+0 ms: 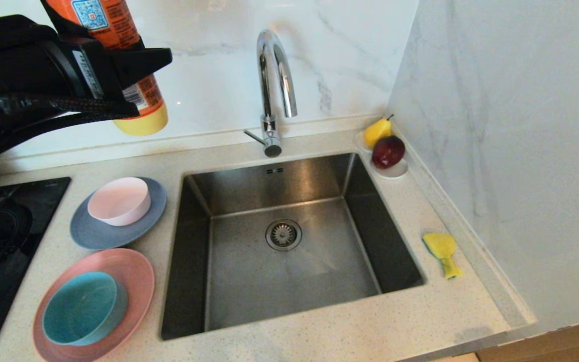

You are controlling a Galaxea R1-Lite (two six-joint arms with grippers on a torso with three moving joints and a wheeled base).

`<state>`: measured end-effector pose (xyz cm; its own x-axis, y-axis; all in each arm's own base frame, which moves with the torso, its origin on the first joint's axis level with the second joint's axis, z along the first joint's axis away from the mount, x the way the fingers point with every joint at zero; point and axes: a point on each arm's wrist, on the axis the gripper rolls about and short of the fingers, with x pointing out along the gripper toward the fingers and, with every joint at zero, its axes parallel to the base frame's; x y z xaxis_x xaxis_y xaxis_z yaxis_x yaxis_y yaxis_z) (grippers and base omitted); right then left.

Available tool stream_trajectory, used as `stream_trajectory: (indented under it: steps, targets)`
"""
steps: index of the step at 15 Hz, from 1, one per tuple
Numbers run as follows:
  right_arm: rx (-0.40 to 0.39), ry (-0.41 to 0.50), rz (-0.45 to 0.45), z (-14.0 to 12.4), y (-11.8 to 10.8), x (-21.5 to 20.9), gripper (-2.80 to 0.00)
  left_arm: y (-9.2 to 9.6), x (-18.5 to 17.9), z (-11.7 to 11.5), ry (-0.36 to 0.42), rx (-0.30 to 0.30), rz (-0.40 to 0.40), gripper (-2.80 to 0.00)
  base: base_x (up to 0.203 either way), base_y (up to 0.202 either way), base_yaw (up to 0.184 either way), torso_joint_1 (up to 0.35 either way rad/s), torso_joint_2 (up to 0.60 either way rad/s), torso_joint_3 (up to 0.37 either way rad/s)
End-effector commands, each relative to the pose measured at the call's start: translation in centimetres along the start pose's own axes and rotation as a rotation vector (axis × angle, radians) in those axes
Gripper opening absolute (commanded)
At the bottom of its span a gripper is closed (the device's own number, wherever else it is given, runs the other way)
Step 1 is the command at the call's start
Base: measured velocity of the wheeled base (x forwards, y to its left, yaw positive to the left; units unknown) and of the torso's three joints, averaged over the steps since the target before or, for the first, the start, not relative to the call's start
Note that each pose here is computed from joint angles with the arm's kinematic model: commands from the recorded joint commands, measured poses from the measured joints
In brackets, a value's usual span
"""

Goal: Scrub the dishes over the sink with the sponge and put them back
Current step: Squeeze it onto the sponge

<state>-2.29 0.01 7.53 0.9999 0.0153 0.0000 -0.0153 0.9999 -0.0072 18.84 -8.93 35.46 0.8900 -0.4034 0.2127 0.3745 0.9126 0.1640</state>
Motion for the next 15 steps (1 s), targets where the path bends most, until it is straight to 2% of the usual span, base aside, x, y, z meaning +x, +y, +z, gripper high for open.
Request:
stream_trajectory:
  steps: [1,3,5,9,13,15]
  targets:
    - [0.000,0.000,0.002,0.0,0.0,0.0,-2.80,-0.8,-0.5,1.1,-0.039,0.019,-0.045,-2.80,0.000,0.000,0.000,0.000,0.00,0.000]
    - [0.000,-0.002,0.002,0.0,0.0,0.0,-2.80,-1.9,-0.6,1.5,-0.042,0.024,-0.100,-2.80,0.000,0.000,0.000,0.000,0.00,0.000]
    - [0.000,-0.002,0.002,0.0,0.0,0.0,-2.80,-2.5,-0.6,1.8,-0.054,0.064,-0.138,-2.80,0.000,0.000,0.000,0.000,0.00,0.000]
    - [0.000,0.000,0.002,0.0,0.0,0.0,-2.80,-3.0,0.8,1.6,-0.045,0.105,-0.150,-2.80,0.000,0.000,0.000,0.000,0.00,0.000]
    - [0.000,0.000,0.002,0.0,0.0,0.0,-2.80,-4.4,2.5,2.2,-0.069,0.099,-0.191,-2.80,0.000,0.000,0.000,0.000,0.00,0.000]
    - [0.000,-0.002,0.002,0.0,0.0,0.0,-2.80,-5.1,3.5,2.3,-0.076,0.138,-0.205,-2.80,0.000,0.000,0.000,0.000,0.00,0.000]
